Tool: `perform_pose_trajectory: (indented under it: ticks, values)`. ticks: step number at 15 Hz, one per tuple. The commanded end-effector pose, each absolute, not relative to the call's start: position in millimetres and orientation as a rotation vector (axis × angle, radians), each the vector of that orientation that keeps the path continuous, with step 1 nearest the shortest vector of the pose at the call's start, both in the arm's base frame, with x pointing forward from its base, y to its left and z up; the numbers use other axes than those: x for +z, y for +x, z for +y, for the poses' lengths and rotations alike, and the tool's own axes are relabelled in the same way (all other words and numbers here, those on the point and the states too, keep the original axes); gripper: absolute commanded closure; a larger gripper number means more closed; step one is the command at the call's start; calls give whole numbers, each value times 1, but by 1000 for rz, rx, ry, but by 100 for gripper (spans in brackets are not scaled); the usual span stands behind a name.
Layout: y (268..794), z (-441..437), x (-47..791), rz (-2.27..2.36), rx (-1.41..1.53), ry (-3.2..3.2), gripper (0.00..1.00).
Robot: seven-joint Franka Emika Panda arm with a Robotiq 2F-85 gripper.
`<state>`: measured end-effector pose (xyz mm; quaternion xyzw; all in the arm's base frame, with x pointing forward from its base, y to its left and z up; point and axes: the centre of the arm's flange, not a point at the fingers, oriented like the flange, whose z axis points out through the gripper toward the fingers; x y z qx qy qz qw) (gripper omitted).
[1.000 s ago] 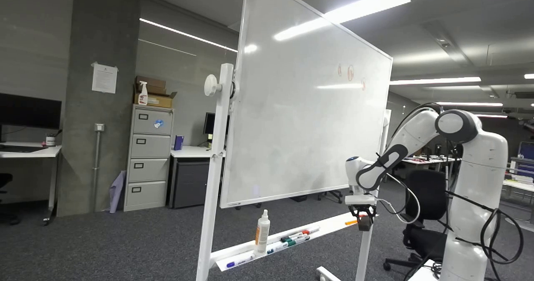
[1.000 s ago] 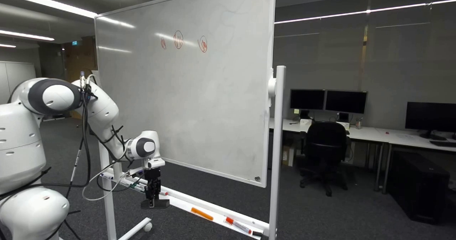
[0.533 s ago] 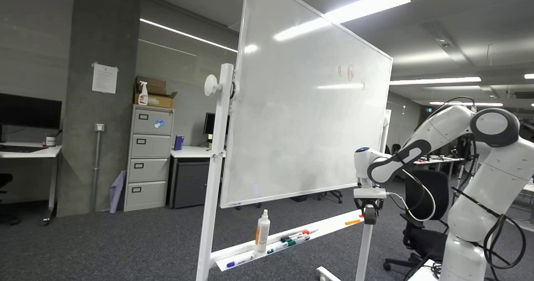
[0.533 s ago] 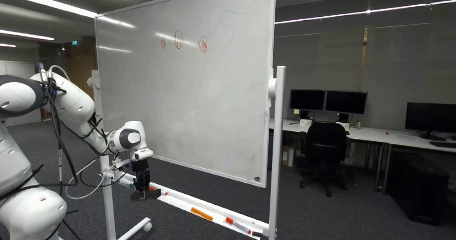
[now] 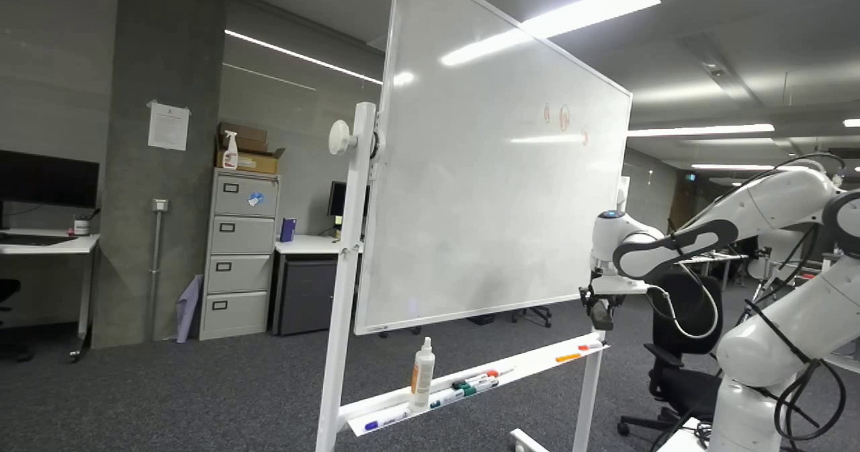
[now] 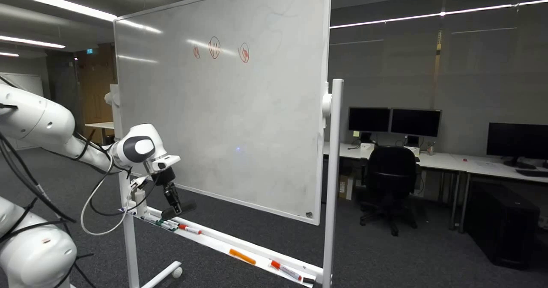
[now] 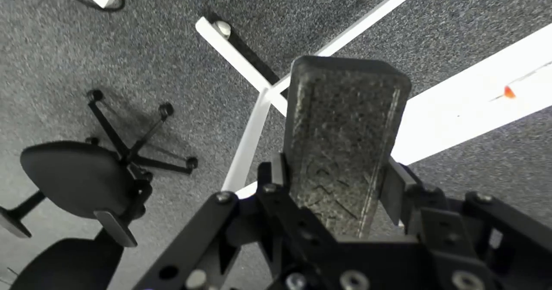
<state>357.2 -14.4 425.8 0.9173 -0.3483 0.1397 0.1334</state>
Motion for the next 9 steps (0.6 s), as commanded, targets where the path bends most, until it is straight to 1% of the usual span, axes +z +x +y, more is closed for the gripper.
perform_pose_trajectory:
  ticks: [1, 9]
  values:
    - [333, -18, 459, -777, 557, 2681, 69]
    - [325, 13, 535, -296, 744, 2580, 69]
